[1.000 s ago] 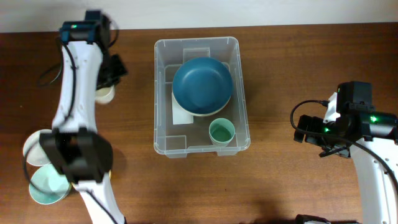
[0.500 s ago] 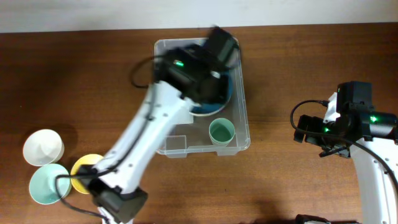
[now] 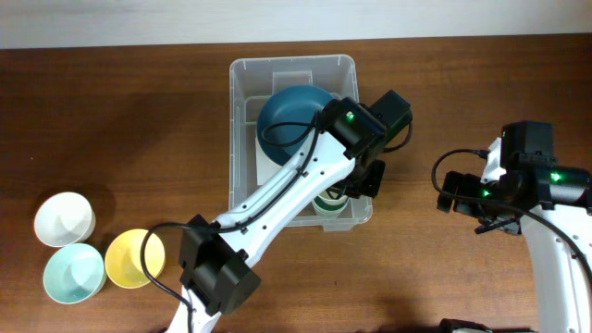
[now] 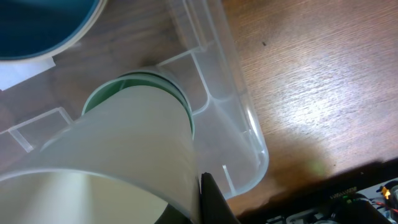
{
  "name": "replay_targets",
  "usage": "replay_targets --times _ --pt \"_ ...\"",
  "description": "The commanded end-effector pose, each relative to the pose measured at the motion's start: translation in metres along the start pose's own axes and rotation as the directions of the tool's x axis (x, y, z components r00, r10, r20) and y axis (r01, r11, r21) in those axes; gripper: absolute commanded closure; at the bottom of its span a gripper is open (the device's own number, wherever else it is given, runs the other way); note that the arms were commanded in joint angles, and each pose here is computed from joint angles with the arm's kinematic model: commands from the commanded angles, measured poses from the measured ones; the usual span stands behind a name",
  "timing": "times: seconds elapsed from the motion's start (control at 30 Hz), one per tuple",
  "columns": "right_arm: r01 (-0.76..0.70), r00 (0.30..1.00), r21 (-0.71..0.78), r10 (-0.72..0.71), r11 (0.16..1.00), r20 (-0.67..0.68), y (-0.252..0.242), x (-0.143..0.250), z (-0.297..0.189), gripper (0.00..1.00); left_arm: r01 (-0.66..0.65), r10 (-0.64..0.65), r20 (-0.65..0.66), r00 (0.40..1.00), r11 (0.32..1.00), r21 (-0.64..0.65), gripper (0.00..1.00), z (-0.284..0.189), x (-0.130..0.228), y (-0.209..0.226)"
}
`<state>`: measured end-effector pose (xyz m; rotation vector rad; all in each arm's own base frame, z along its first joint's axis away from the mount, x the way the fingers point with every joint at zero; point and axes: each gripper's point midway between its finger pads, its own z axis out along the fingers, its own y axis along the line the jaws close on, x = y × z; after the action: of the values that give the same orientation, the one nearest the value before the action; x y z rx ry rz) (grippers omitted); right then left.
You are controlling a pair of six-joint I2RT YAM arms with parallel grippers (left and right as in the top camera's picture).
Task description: Pack container
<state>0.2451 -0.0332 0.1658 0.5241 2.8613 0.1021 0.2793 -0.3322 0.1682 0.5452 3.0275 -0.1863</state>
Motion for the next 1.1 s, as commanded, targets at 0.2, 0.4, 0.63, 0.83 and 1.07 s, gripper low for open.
replay_targets --times 0.2,0.4,0.63,0.83,1.07 --pt "-0.014 1.0 0.001 0.014 1.0 -0.006 -0.001 0.001 0.001 0.02 0.012 -0.012 -0.015 1.0 1.0 0.011 0.74 -0.002 0.004 -0.001" --pt "-0.014 1.0 0.001 0.014 1.0 -0.006 -0.001 0.001 0.001 0.02 0.012 -0.012 0.001 1.0 1.0 -0.023 0.44 -0.003 0.0 0.008" --pt "-0.014 1.0 0.001 0.014 1.0 -0.006 -0.001 0.001 0.001 0.02 0.21 -0.184 0.171 0.968 0.967 -0.144 0.44 -0.056 -0.027 0.103" --pt "-0.014 1.0 0.001 0.014 1.0 -0.006 -0.001 0.001 0.001 0.02 0.498 -0.426 0.332 0.842 0.85 -0.172 0.41 -0.125 -0.014 0.216" --pt "-0.014 1.0 0.001 0.014 1.0 -0.005 -0.001 0.001 0.001 0.02 0.727 -0.659 0.321 0.68 0.664 -0.178 0.38 -0.139 0.026 0.309"
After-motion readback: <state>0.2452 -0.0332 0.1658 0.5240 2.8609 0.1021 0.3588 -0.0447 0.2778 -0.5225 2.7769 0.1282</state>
